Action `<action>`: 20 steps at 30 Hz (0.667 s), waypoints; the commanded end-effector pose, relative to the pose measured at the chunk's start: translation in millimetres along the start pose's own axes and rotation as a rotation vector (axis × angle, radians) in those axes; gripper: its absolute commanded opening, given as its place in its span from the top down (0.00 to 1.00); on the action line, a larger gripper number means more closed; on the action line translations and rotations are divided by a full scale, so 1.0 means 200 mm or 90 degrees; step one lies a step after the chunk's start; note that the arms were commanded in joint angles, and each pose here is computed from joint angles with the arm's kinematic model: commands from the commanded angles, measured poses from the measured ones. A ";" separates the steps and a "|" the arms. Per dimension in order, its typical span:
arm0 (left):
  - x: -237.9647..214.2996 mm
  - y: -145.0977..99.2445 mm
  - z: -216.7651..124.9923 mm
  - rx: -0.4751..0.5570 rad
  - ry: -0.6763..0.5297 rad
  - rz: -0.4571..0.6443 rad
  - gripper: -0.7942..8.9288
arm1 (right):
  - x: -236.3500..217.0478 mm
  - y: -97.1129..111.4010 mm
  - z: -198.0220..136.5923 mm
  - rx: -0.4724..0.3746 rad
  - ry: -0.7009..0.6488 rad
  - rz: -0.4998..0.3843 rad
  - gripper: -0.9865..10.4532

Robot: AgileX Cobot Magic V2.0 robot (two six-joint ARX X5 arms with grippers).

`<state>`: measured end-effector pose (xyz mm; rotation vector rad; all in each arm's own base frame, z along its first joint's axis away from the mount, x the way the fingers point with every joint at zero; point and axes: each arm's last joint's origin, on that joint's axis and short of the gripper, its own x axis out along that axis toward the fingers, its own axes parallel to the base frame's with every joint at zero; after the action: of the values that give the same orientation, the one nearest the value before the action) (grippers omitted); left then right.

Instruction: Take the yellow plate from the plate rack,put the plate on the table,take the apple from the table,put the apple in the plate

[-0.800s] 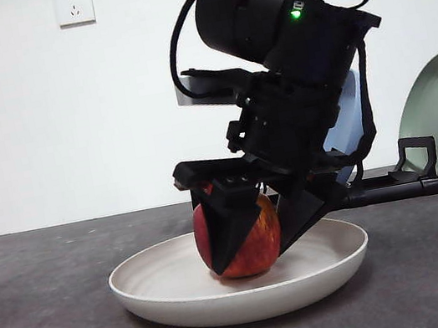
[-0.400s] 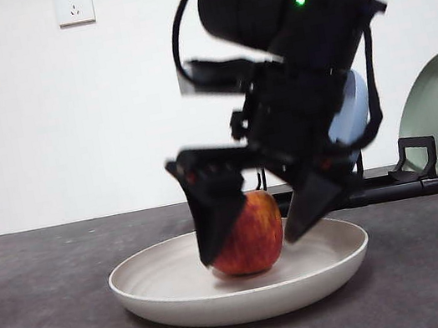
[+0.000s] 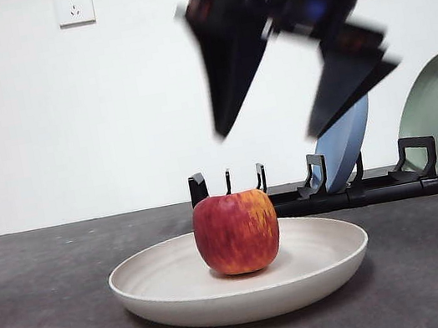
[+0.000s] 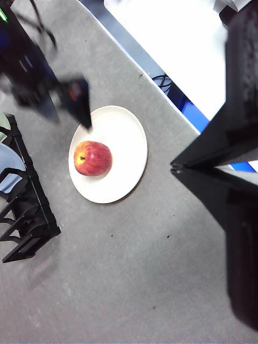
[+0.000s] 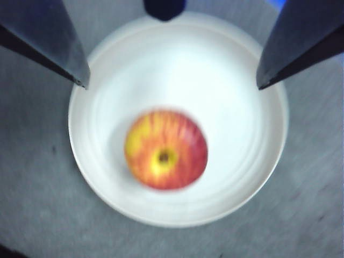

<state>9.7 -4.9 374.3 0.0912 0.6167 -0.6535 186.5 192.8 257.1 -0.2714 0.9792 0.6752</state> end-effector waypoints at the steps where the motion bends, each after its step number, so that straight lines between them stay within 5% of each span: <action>1: 0.01 0.00 0.00 0.008 -0.001 -0.003 0.93 | -0.14 0.01 -0.04 0.010 0.022 0.029 0.56; 10: 0.01 0.00 0.00 0.008 -0.001 -0.003 0.93 | -0.52 0.00 -0.25 0.014 0.036 0.096 0.93; 20: 0.01 0.00 0.00 0.008 -0.001 -0.003 0.92 | -0.66 -0.02 -0.39 0.032 0.057 0.089 0.91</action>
<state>9.7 -4.9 374.3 0.0919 0.6165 -0.6538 85.8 95.8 323.8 -0.2091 1.1038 0.7800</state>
